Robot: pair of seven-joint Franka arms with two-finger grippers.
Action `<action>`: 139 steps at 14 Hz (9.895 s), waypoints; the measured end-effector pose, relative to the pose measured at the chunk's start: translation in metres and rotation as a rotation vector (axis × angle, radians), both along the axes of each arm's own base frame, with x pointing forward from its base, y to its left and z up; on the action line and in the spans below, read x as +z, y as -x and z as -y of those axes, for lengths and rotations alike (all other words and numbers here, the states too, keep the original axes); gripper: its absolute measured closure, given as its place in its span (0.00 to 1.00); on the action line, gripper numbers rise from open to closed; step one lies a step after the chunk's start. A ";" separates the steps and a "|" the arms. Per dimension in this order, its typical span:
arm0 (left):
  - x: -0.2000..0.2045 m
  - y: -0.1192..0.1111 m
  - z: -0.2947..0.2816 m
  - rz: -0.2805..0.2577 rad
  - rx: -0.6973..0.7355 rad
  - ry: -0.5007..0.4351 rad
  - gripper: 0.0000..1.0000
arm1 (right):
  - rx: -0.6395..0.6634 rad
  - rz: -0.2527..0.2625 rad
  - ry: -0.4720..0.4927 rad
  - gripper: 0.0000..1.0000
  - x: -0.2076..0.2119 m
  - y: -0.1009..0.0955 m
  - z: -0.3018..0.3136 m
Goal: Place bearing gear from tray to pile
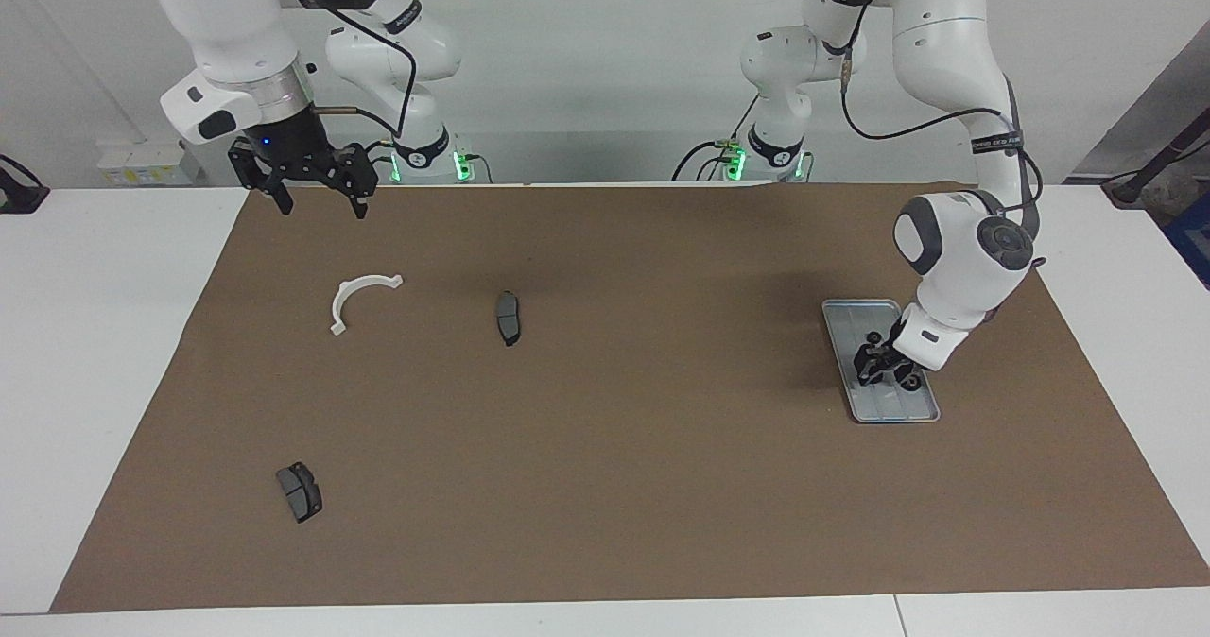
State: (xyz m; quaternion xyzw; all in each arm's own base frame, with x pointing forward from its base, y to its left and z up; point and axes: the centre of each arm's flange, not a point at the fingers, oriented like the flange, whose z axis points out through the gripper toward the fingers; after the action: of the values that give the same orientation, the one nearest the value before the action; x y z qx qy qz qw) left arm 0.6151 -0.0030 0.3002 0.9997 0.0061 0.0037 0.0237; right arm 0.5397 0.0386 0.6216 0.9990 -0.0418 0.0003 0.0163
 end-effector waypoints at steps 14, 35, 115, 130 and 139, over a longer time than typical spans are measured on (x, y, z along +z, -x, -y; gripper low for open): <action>0.078 -0.024 0.189 0.091 0.075 0.051 0.65 | -0.004 0.001 0.000 0.00 0.000 0.000 0.002; 0.059 0.035 0.280 0.071 0.172 0.056 0.00 | 0.106 0.107 -0.069 0.00 -0.079 0.000 -0.119; 0.030 -0.011 -0.044 0.110 0.180 -0.005 0.22 | -0.035 0.173 -0.109 0.00 -0.238 0.007 -0.264; 0.012 -0.020 -0.043 0.116 0.174 0.000 0.67 | 0.074 0.100 -0.039 0.30 -0.323 0.041 -0.439; 0.052 -0.022 0.163 0.085 0.204 0.051 0.67 | 0.078 0.115 -0.053 0.72 -0.332 0.042 -0.438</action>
State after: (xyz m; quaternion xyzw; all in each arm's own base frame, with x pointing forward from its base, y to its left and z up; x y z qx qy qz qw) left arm 0.6371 -0.1664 0.3521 0.9919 0.1068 0.0485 0.0487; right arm 0.4979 0.4762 0.2897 0.9983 -0.0038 0.0571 -0.0125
